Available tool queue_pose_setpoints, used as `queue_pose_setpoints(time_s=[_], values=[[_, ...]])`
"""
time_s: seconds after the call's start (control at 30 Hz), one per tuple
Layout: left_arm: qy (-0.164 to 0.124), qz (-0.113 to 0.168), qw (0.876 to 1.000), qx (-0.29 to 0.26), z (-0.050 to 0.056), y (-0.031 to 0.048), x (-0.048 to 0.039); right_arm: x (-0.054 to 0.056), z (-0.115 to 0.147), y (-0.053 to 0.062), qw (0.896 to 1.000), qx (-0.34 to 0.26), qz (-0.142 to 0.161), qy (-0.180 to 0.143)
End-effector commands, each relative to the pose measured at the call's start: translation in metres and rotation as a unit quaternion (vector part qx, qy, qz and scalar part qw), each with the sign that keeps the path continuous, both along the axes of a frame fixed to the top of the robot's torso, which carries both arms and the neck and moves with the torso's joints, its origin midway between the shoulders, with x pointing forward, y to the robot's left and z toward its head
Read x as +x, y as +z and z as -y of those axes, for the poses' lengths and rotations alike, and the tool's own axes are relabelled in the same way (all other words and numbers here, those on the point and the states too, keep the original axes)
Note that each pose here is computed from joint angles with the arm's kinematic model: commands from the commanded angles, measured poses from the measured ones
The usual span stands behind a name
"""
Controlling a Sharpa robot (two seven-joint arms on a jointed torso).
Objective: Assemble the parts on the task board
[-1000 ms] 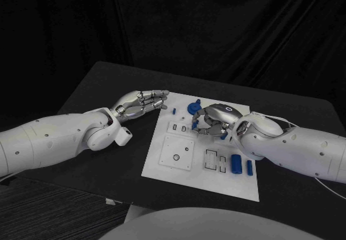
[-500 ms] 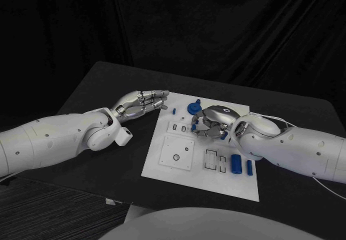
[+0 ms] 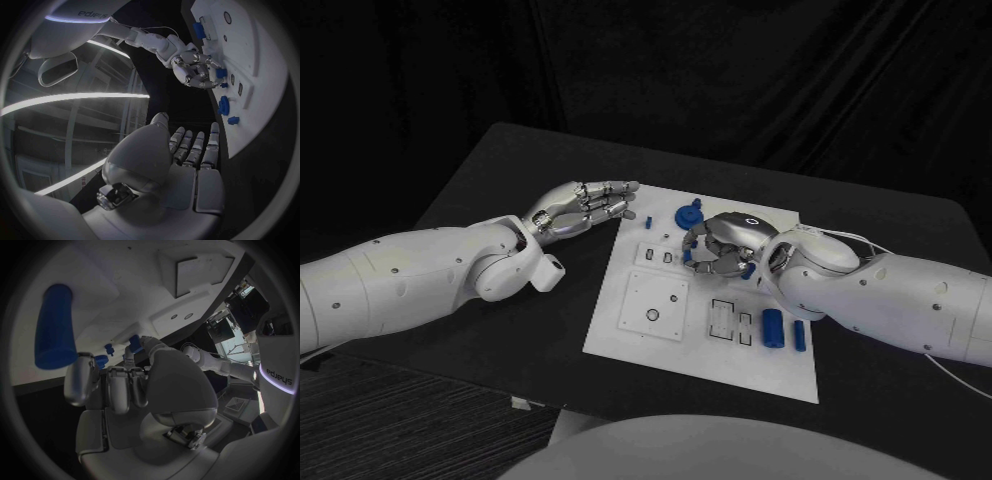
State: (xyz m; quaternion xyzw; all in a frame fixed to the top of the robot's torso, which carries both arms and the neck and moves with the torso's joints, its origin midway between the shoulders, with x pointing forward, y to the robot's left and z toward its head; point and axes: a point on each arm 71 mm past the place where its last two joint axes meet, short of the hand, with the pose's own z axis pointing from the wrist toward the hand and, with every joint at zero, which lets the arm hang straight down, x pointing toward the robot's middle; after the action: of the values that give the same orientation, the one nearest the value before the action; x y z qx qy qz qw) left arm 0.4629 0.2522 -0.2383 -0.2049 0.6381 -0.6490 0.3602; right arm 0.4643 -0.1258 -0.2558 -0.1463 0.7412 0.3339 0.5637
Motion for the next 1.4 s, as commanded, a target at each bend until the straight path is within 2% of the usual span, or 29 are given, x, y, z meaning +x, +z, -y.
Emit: queue_pose_setpoints(time_s=[0.03,1.13,1.4], values=[[-0.012,0.024,0.999,-0.031,0.002,0.0049,-0.0019,-0.0008,0.0011,-0.0048,1.0,-0.014,-0.014,-0.01],[-0.013,0.018,0.999,-0.029,0.0015,0.0024,-0.0019,-0.0002,0.0,-0.009,0.999,-0.027,-0.027,-0.013],[-0.013,0.018,0.999,-0.029,0.0008,0.002,-0.0022,0.0008,0.0025,-0.0079,0.999,-0.022,-0.02,-0.018]])
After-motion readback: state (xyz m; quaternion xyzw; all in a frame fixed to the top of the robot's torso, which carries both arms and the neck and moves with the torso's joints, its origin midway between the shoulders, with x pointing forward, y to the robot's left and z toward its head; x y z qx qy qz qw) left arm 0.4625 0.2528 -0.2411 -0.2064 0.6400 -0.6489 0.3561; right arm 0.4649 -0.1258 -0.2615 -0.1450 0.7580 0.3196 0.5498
